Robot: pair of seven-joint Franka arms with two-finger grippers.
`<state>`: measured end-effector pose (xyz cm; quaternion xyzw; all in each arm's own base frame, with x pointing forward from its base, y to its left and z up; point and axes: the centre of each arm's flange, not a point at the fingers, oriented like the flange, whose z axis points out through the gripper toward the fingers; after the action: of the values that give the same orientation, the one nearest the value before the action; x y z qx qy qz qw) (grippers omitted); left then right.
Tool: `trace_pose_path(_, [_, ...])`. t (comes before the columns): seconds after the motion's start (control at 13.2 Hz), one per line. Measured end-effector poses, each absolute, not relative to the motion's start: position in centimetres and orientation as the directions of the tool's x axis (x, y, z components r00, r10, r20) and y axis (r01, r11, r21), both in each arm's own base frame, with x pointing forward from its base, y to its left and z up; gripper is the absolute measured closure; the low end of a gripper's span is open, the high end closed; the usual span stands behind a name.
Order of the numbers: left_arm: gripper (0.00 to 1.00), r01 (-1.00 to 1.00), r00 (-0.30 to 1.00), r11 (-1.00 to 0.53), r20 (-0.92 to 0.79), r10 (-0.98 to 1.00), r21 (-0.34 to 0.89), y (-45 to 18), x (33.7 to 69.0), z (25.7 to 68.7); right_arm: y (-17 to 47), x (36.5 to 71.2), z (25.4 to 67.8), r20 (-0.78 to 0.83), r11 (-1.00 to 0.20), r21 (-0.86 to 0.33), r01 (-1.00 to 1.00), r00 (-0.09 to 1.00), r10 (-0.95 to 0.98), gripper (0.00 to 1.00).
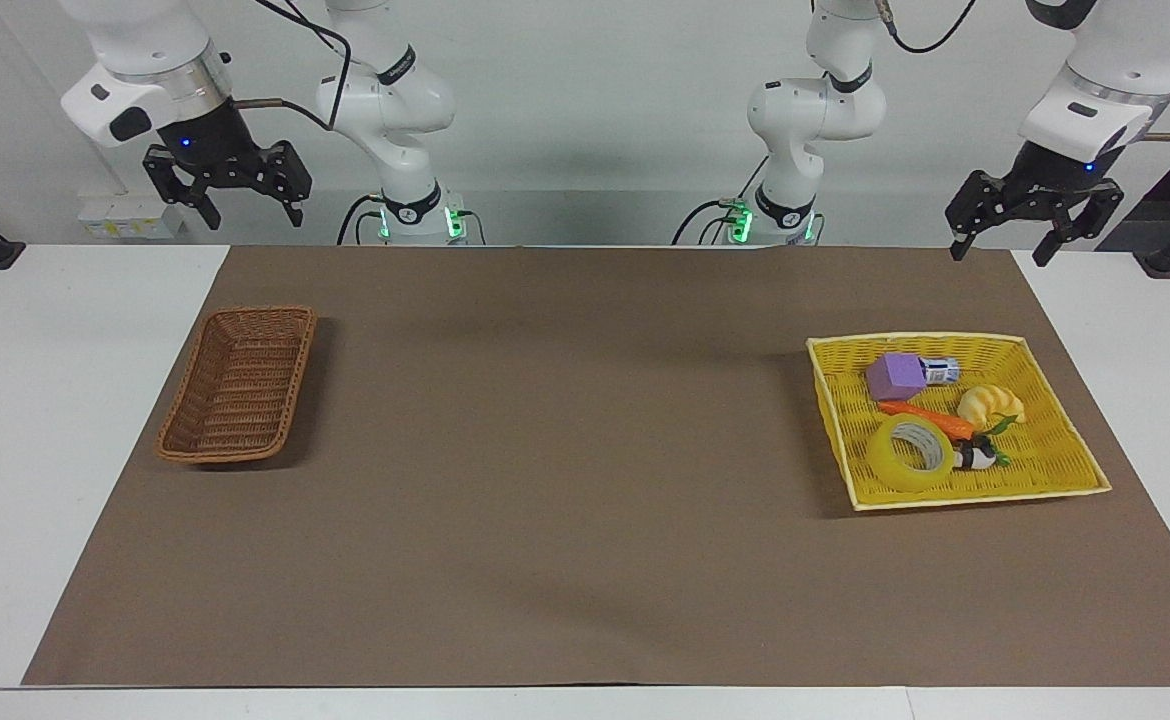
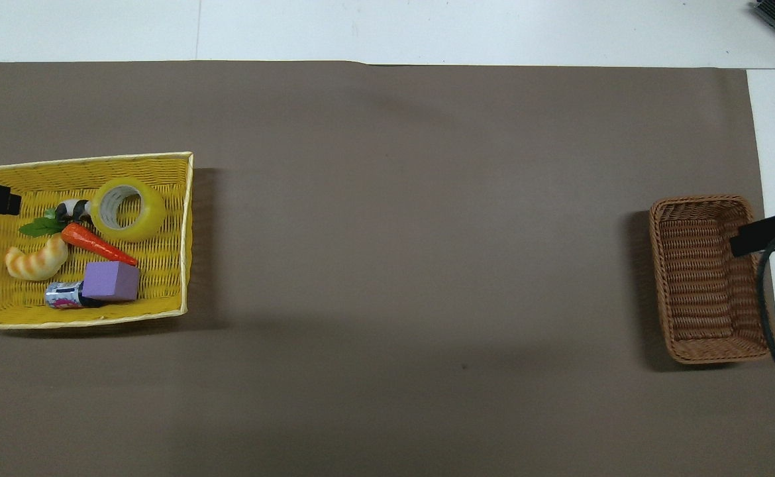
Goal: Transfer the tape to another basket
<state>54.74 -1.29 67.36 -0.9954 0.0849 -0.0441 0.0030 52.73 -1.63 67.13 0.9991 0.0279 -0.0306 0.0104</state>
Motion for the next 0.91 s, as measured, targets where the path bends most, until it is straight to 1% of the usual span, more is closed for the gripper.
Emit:
trace_pose_path(0.45, [0.00,-0.182,0.979,-0.983,0.087,-0.182,-0.014,-2.02,54.71,67.34,-1.40,52.76,67.15,-0.059,-0.998,0.019,0.061,0.996,0.059,0.00])
trace_pose_path(0.91, [0.00,-0.169,0.982,-0.986,0.083,-0.169,-0.013,-1.24,54.79,66.98,-0.97,52.78,67.23,-0.056,-0.997,0.019,0.069,0.996,0.067,0.00])
